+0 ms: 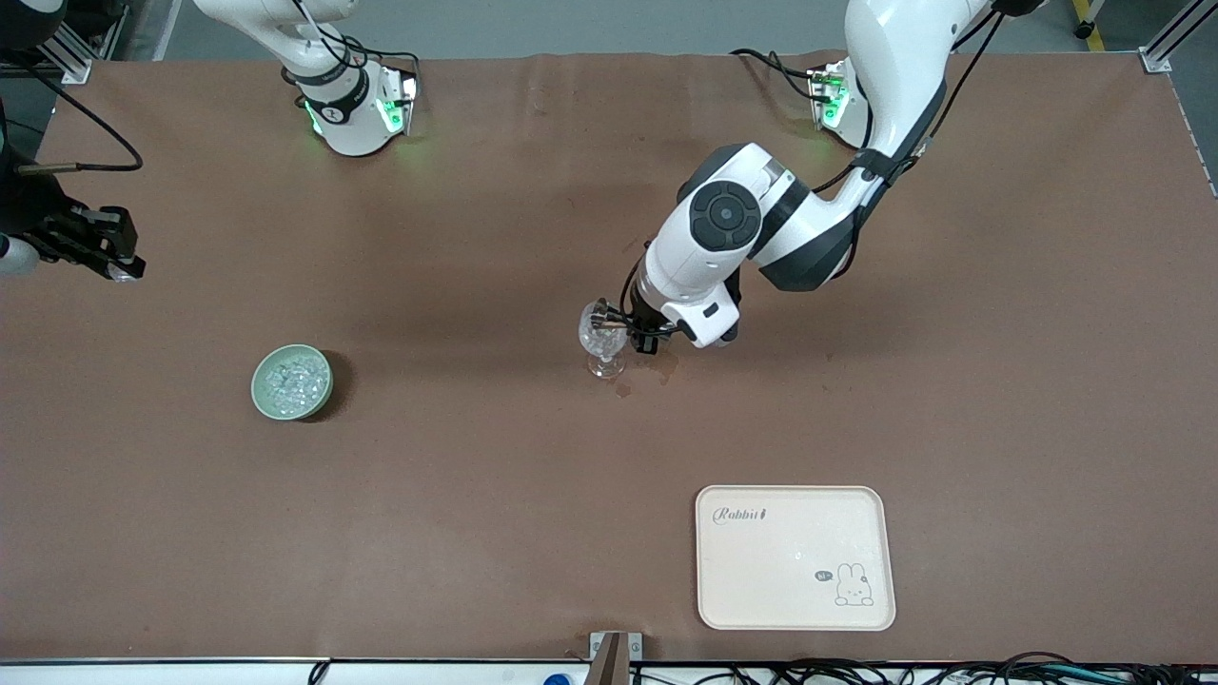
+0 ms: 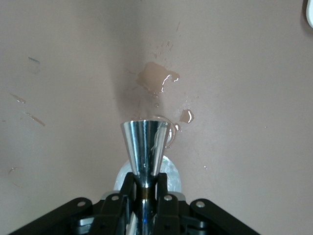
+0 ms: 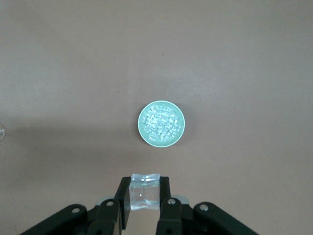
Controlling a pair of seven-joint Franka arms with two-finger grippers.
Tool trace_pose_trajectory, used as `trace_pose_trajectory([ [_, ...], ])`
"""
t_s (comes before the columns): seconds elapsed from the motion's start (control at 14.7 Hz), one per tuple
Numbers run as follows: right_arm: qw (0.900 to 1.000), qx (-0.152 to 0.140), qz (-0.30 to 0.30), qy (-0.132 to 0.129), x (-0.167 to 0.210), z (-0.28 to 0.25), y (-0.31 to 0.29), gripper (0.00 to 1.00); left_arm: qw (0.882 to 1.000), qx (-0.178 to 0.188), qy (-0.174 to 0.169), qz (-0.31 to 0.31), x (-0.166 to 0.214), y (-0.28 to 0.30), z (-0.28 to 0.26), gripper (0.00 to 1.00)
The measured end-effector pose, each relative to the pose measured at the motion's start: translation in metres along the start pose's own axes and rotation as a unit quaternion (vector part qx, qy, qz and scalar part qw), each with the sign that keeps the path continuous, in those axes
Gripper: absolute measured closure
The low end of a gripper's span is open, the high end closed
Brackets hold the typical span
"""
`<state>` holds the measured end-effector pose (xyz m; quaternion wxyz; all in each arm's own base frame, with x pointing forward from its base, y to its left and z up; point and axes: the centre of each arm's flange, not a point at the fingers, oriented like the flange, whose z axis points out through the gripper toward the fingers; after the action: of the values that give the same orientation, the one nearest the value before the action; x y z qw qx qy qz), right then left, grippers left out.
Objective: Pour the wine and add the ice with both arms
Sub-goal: 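Tilt the jigger with the left gripper to pour into the glass, then move the jigger to the tray while the right gripper brings ice over the glass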
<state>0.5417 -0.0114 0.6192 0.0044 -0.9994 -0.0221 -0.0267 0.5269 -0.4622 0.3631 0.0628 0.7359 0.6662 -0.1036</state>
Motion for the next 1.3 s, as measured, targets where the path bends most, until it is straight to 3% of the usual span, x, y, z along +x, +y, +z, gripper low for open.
trace_pose_trajectory([
  [0.27, 1.000, 0.001, 0.000, 0.000, 0.000, 0.000, 0.000, 0.73, 1.000, -0.010, 0.014, -0.009, 0.002, 0.001, 0.000, 0.79],
  [0.68, 1.000, 0.002, 0.000, 0.002, 0.000, -0.001, 0.000, 0.73, 1.000, -0.008, 0.004, -0.018, 0.008, 0.007, -0.004, 0.79],
  [1.02, 1.000, 0.002, 0.000, 0.003, 0.000, -0.003, -0.001, 0.73, 0.994, 0.026, -0.104, -0.025, 0.036, 0.030, -0.032, 0.79],
  [1.3, 1.000, 0.002, 0.000, 0.007, 0.001, -0.007, -0.001, 0.73, 0.980, 0.011, -0.192, -0.043, 0.087, 0.068, -0.074, 0.79],
])
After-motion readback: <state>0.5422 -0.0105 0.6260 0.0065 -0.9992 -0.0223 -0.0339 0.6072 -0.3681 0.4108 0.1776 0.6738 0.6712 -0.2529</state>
